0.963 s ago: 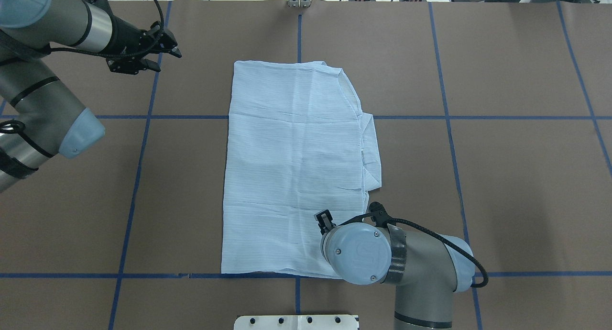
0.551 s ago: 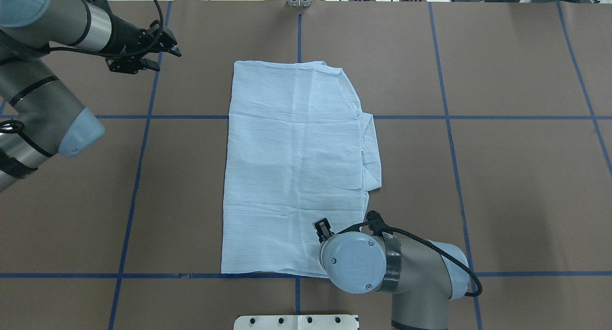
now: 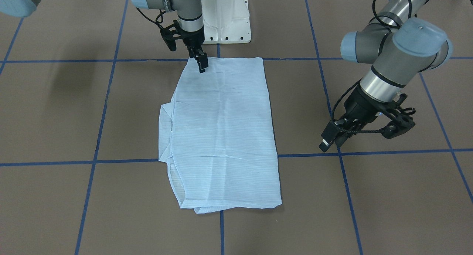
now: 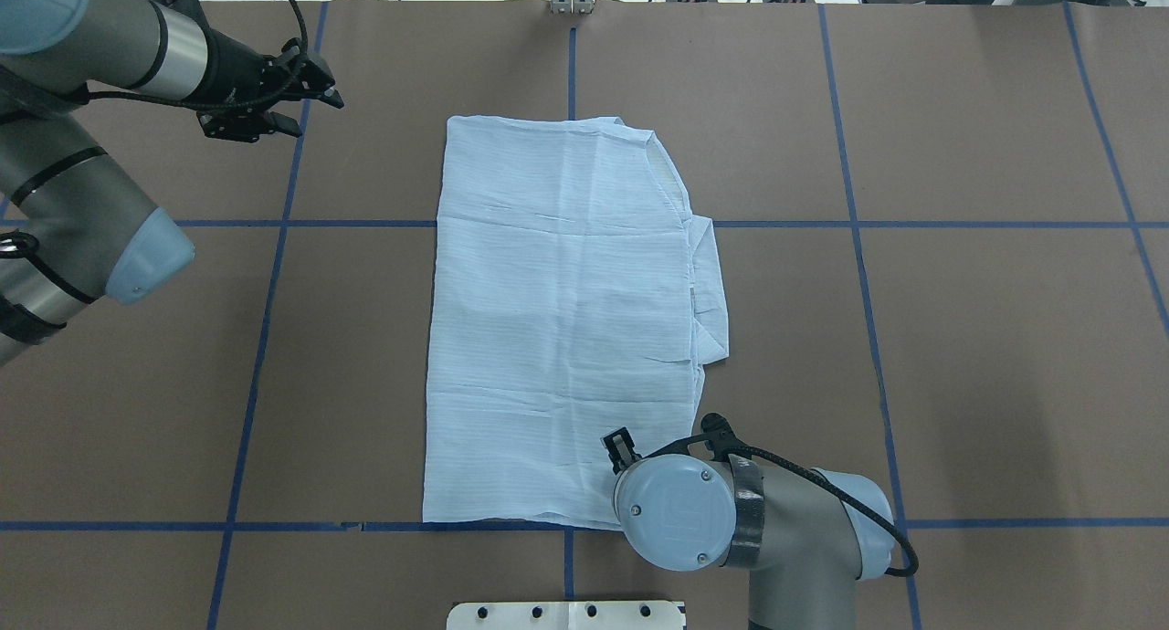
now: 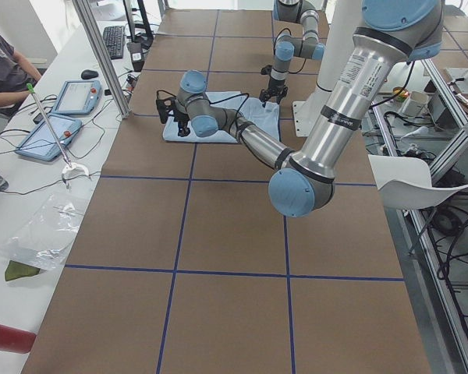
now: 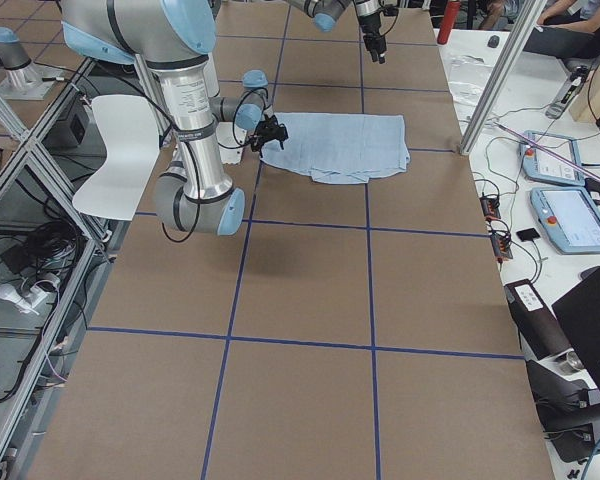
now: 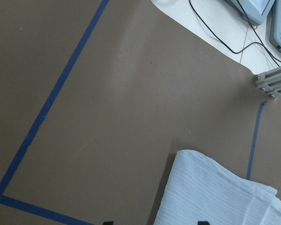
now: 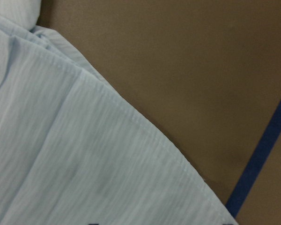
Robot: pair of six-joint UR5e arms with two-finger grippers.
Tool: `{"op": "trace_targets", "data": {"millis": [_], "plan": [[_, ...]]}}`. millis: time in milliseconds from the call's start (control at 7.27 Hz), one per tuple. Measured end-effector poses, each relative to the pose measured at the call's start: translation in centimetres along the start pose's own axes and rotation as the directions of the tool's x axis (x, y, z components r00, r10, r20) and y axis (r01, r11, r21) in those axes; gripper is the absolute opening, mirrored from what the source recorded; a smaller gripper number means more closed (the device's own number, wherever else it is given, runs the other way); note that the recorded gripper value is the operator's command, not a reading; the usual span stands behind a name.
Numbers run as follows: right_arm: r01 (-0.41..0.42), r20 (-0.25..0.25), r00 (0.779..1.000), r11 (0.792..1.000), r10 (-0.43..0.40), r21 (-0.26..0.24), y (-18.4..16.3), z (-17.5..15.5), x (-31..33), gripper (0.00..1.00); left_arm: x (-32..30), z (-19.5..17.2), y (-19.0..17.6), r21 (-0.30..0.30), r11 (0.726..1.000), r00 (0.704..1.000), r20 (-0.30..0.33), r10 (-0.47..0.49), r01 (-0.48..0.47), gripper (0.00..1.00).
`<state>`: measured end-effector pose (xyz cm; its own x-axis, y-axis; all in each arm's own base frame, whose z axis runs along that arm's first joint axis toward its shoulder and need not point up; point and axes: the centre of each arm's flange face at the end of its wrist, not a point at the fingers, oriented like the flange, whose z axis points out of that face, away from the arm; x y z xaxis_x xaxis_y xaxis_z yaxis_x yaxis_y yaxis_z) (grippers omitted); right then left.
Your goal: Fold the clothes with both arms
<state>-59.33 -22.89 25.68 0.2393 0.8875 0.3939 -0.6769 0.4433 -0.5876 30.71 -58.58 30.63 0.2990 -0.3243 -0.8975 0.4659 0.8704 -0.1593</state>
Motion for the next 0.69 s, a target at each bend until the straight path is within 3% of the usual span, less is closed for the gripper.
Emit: {"op": "trace_targets", "data": {"millis": [688], "plan": [[0.008, -0.020, 1.000, 1.000, -0.008, 0.002, 0.19, 0.47, 0.81, 0.78, -0.18, -0.18, 0.17, -0.003, 1.000, 1.000, -0.001, 0.001, -0.001, 0.67]]}}
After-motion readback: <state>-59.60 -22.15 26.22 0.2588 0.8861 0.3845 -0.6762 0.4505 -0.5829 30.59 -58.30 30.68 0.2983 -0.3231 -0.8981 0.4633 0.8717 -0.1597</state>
